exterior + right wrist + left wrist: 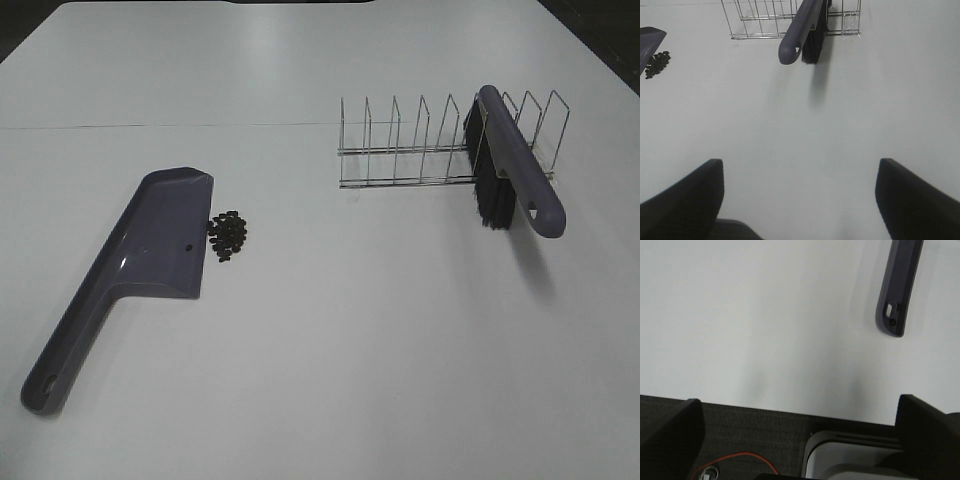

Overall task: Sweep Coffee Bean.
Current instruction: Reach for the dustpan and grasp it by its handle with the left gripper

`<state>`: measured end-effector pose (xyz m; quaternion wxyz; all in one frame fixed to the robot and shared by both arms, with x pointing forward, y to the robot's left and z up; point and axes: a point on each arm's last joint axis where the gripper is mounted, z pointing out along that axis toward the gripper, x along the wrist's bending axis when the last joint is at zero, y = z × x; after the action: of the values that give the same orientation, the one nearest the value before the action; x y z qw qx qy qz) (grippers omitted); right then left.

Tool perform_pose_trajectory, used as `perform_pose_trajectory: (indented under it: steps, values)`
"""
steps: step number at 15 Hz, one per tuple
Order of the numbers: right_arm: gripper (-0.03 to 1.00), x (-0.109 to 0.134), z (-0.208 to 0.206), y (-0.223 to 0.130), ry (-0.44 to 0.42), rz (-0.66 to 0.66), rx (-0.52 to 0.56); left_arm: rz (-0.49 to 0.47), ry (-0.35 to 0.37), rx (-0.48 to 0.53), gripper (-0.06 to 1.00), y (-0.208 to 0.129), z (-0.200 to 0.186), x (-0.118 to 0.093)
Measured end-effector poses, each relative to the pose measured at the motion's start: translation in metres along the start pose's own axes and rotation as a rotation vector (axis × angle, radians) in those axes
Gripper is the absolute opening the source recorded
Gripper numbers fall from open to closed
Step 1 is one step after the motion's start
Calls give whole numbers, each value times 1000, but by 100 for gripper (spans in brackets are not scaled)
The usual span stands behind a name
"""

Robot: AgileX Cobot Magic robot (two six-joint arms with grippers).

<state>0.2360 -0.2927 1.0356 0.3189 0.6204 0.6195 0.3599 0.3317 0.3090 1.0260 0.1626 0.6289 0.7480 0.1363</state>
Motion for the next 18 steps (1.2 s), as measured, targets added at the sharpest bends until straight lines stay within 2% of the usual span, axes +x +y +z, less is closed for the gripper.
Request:
perform_pose_trajectory:
  steps: [2,4,7,11,14,16,18]
  values:
    - [76,0,0,0,0,0,0,-8,0,96,93,7,14,0]
    - [76,0,0,0,0,0,0,-15,-3,126,93,18,21,-1]
    - [76,0,0,0,0,0,0,-36,-19,-10,93,51,34,-2]
    - [76,0,0,0,0,0,0,-63,-87,146,93,88,80,-8]
    - [76,0,0,0,0,0,0,-72,-111,189,93,113,100,-11]
    - [76,0,0,0,0,0,0,-33,-123,214,93,126,113,-21]
    - [76,0,0,0,0,0,0,41,-137,227,93,134,127,-43]
